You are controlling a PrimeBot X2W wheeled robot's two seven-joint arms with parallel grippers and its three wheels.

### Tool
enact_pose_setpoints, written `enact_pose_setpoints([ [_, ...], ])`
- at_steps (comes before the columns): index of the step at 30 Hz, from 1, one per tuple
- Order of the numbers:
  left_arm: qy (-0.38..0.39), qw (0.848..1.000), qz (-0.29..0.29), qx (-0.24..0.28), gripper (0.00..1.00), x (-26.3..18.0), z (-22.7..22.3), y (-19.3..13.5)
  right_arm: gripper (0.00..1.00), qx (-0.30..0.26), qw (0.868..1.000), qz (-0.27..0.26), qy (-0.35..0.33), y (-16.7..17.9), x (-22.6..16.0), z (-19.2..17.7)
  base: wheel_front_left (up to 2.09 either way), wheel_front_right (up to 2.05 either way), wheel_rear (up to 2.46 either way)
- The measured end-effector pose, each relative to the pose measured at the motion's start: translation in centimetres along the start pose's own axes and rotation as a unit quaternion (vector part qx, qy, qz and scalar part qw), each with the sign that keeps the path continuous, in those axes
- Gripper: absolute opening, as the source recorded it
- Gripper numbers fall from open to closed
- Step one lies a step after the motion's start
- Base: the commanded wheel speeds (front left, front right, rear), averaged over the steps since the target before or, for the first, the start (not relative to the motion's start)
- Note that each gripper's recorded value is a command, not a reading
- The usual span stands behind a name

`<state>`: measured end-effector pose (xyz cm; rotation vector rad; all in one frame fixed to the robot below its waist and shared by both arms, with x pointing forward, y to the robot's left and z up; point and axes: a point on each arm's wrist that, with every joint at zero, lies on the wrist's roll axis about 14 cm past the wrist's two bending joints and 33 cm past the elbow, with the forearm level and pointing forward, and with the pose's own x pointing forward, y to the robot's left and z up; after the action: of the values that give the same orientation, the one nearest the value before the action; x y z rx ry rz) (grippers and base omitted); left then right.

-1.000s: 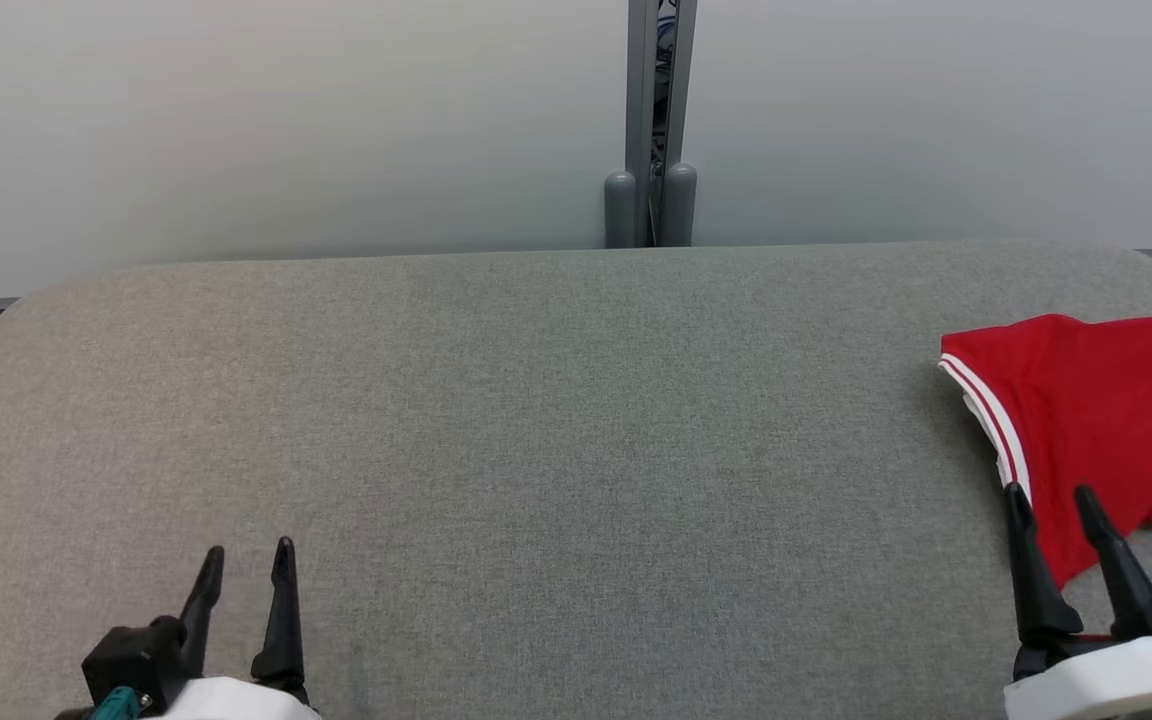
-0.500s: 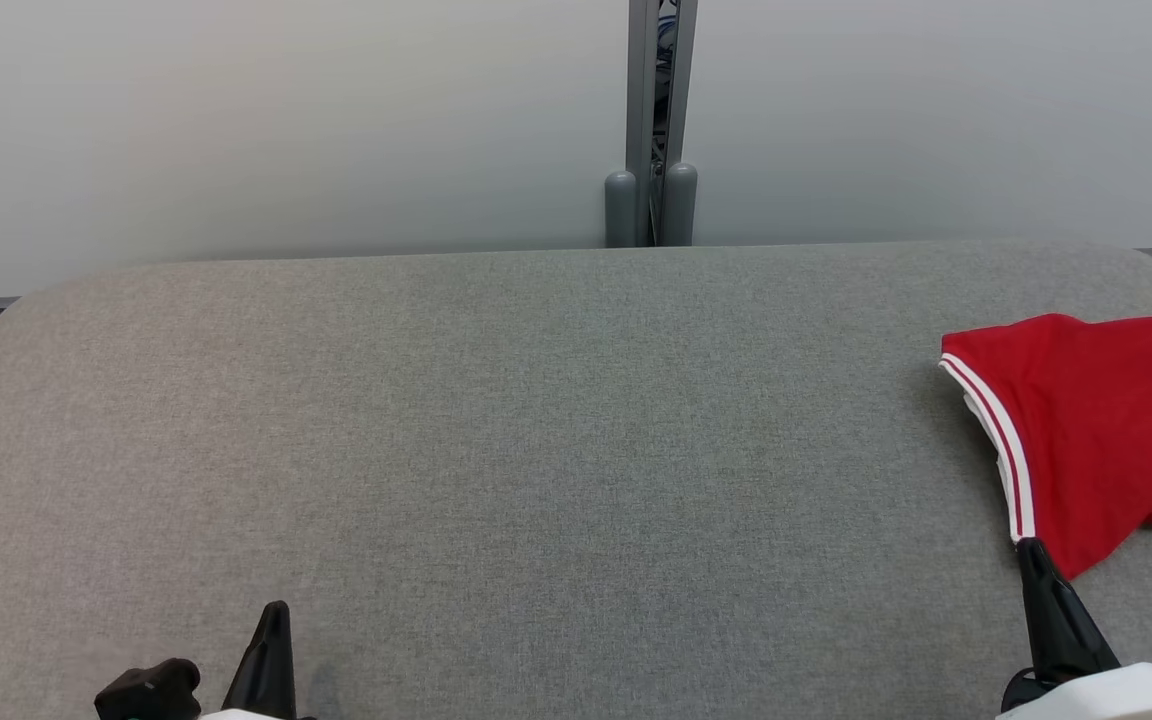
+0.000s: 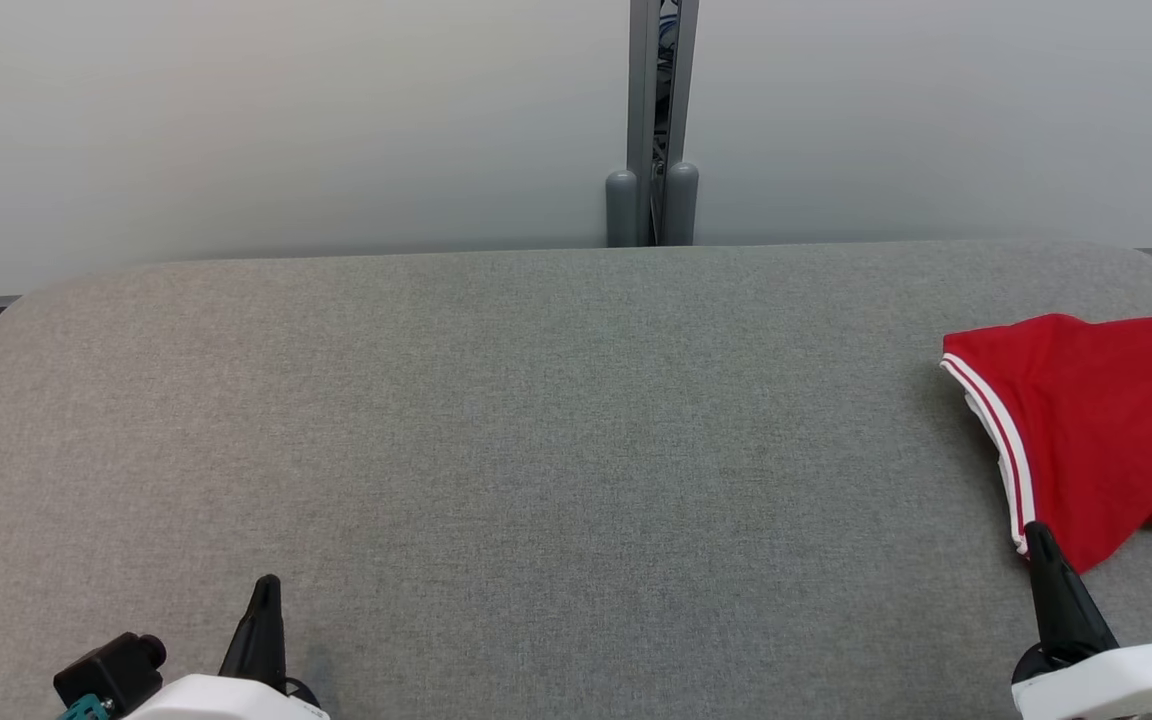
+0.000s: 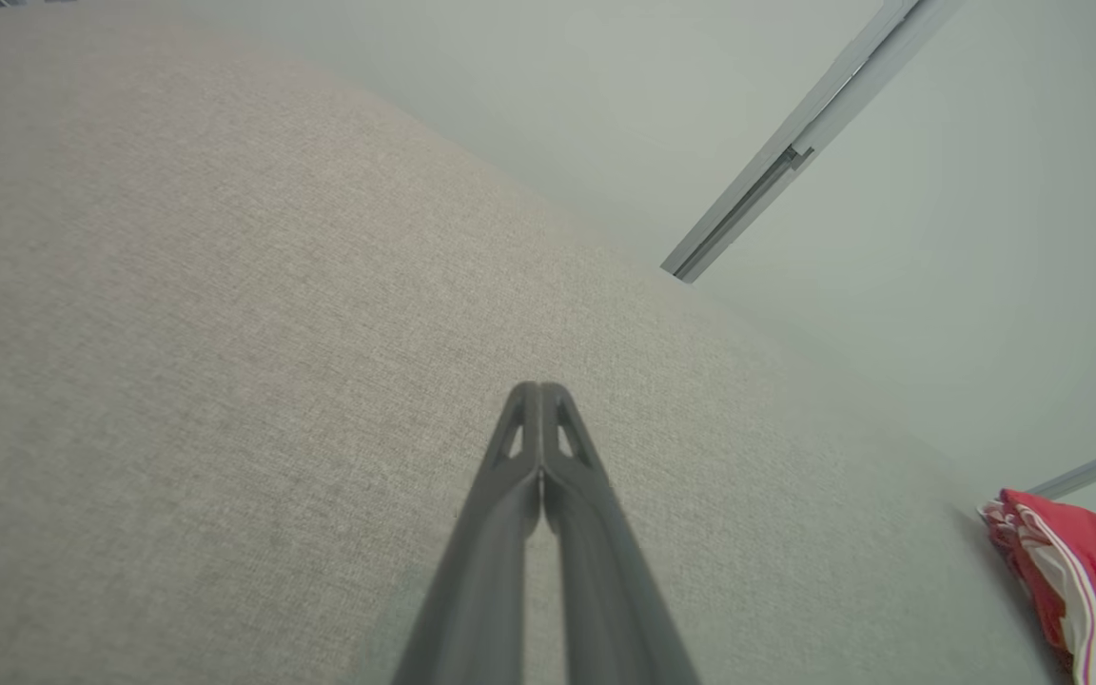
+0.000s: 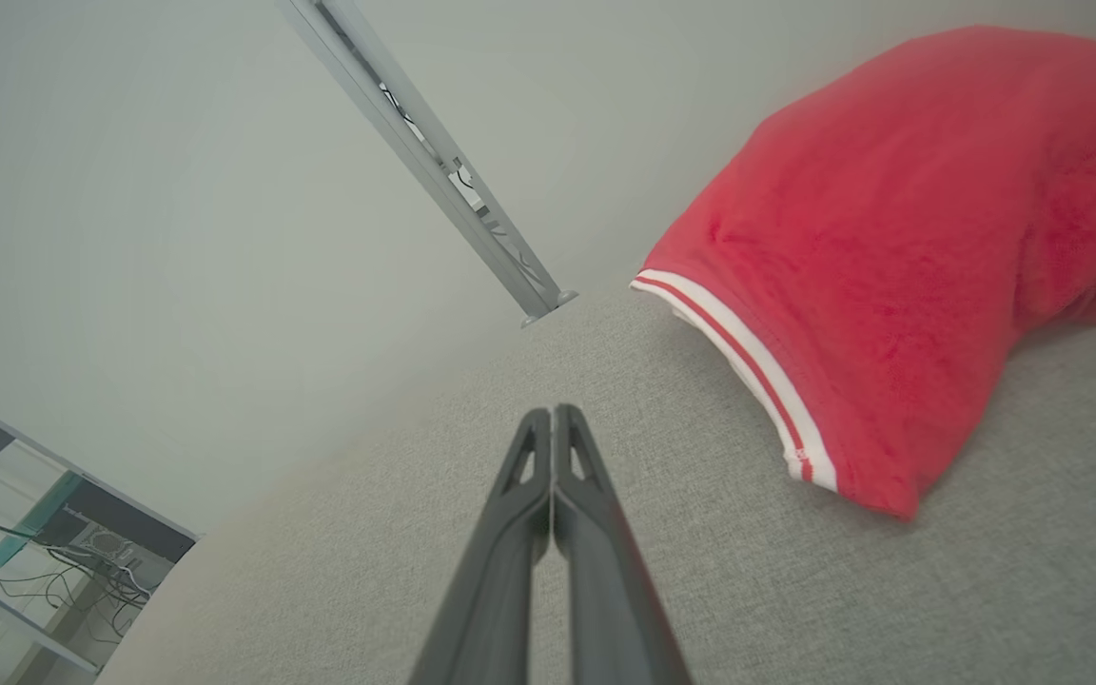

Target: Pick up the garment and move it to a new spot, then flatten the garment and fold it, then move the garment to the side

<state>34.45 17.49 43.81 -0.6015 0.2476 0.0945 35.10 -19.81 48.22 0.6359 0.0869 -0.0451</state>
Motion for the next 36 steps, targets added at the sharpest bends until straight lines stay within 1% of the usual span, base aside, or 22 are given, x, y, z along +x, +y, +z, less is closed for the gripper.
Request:
enact_pose_setpoints([
  [9, 0.001, 0.998, -0.004, -0.064, 0.00, 0.5, 0.5, -0.3, 0.00, 0.061, 0.998, -0.001, -0.002, -0.1, 0.5, 0.3, 0.00, 0.00, 0.00],
  [18, 0.001, 0.992, -0.011, -0.123, 0.00, 1.0, 1.1, -0.6, 0.00, 0.116, 0.993, 0.001, -0.003, -0.1, 1.0, 0.6, 0.00, 0.00, 0.00],
  [28, -0.002, 0.984, -0.020, -0.180, 0.00, 1.4, 1.8, -1.0, 0.00, 0.172, 0.985, 0.004, -0.005, 0.0, 1.4, 0.9, 0.00, 0.00, 0.00],
  [36, -0.006, 0.973, -0.029, -0.227, 0.00, 1.6, 2.3, -1.2, 0.00, 0.217, 0.976, 0.007, -0.005, 0.1, 1.8, 1.0, 0.00, 0.00, 0.00],
])
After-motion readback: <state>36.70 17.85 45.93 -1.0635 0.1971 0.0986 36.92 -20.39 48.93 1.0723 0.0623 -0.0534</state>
